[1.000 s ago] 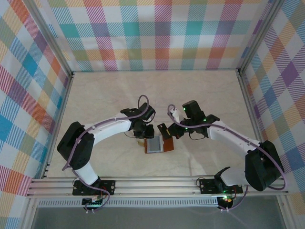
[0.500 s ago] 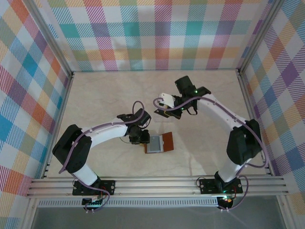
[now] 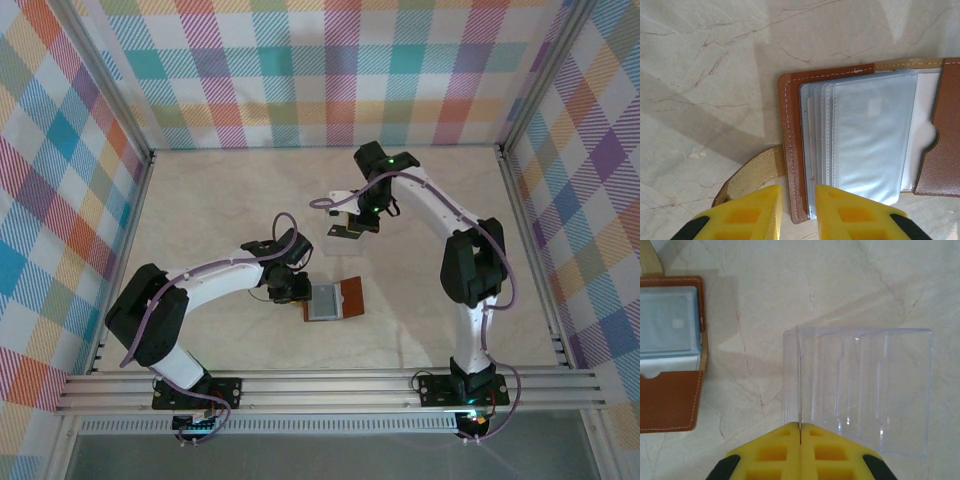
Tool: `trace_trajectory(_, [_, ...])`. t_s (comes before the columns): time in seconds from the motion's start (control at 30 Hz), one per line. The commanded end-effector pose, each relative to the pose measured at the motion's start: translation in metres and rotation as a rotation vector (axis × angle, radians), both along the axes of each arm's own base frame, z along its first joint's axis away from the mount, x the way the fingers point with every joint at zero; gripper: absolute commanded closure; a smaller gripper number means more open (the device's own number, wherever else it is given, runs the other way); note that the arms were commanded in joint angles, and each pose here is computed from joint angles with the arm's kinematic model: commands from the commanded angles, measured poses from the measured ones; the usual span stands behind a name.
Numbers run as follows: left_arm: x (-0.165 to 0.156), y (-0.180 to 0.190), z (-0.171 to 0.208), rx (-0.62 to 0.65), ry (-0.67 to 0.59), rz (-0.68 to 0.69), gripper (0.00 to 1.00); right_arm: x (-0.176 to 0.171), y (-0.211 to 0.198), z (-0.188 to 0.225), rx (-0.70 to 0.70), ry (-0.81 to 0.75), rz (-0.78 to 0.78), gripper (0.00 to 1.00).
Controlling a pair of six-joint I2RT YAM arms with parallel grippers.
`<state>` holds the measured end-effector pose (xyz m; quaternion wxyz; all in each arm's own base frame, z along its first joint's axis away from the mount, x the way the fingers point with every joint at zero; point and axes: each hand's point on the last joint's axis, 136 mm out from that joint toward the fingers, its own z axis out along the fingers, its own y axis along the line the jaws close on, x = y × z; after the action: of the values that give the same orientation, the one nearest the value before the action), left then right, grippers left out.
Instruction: Take the credit cards out of the card holder
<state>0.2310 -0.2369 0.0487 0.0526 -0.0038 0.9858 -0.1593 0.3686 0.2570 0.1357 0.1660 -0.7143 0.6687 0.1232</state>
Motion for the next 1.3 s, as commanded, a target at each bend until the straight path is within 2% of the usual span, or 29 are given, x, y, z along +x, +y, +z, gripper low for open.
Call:
trace_trajectory(0.0, [0.006, 0.0, 0.005, -0.018, -0.016, 0.026, 0.75, -0.002, -0.005, -0.007, -0.033, 0.039, 0.048, 1.0])
trace_trajectory(0.37, [0.003, 0.0, 0.0, -0.017, -0.005, 0.025, 0.75, 0.002, -0.001, -0.034, -0.057, 0.101, 0.053, 1.0])
trace_trajectory(0.8, [0.002, -0.001, -0.003, -0.019, 0.004, 0.024, 0.75, -0.01, -0.008, -0.049, -0.077, 0.147, 0.028, 1.0])
trace_trajectory(1.27, [0.002, -0.002, -0.002, -0.023, 0.004, 0.022, 0.75, 0.003, -0.011, -0.019, 0.019, 0.113, -0.055, 1.0])
